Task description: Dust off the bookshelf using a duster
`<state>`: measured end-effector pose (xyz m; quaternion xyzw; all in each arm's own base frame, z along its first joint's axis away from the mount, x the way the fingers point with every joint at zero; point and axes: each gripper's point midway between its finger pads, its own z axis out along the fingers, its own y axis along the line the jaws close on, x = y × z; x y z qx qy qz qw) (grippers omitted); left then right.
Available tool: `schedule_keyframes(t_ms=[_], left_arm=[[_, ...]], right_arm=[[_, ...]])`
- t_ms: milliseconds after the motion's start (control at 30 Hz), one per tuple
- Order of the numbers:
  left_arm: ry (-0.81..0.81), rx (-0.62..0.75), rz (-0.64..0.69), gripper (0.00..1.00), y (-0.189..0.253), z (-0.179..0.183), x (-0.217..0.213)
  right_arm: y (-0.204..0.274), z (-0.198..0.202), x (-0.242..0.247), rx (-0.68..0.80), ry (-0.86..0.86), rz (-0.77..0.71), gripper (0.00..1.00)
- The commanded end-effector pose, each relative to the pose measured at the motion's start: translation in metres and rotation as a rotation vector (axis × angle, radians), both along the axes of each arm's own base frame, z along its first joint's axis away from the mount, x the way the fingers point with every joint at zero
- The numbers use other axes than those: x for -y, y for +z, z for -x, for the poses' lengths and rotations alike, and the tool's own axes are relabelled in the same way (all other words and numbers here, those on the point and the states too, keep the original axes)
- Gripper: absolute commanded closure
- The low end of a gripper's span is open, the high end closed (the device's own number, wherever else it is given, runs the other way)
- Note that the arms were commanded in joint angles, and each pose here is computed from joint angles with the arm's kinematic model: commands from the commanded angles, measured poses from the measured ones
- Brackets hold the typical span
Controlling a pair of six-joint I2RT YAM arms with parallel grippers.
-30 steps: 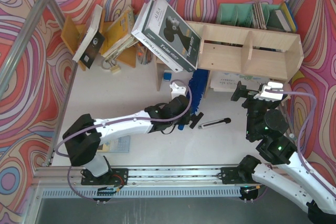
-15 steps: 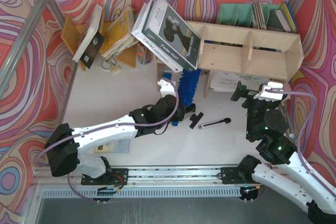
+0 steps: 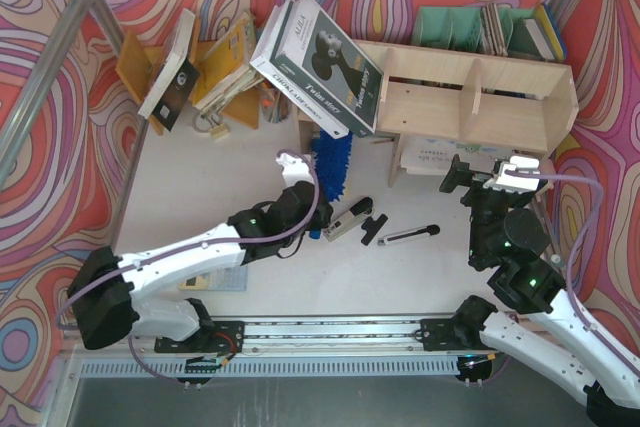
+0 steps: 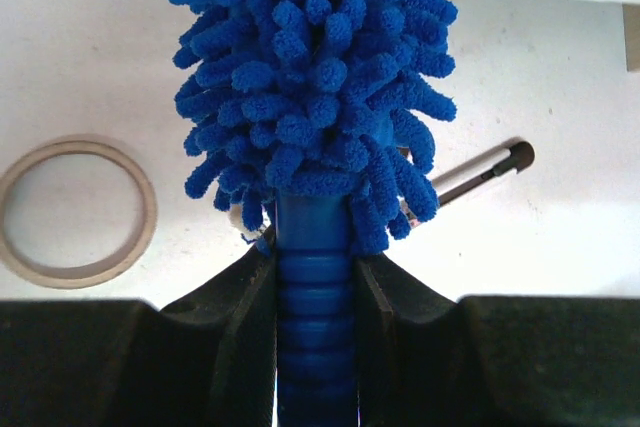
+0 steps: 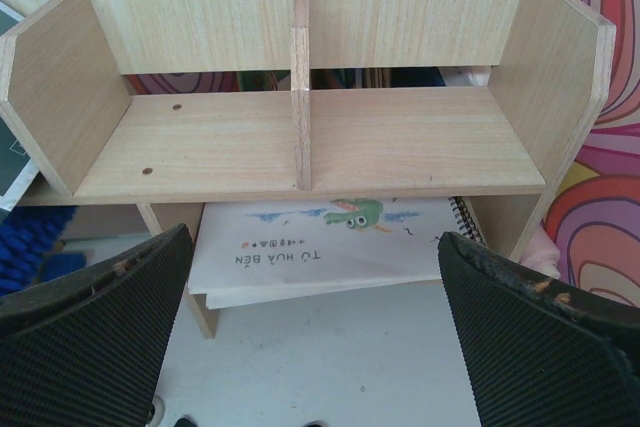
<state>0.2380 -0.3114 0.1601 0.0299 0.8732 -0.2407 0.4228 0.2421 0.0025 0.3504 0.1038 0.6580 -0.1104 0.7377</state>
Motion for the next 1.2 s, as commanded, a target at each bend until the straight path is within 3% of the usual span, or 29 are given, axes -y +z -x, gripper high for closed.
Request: schedule_keyframes(t_ms=[0, 333, 767, 1167], left_arm=[[0.103, 0.083, 0.005, 1.0, 0.021, -0.012, -0.033], [0.192, 0.121, -0.047, 1.0, 0.032, -0.008, -0.093], [0.234, 0.077, -0.083, 1.0, 0.035, 0.029, -0.149], [0.185, 0.019, -0.043, 1.0, 0.041, 0.063, -0.171]], right_arm=[[0.007, 0.002, 0.003, 0.011, -0.004, -0.016, 0.01], [0.007, 0.001, 0.002, 0.007, -0.005, -0.013, 0.01], [0.006, 0.0, 0.001, 0.003, -0.005, -0.011, 0.01], [0.006, 0.0, 0.003, -0.004, -0.02, -0.011, 0.01]])
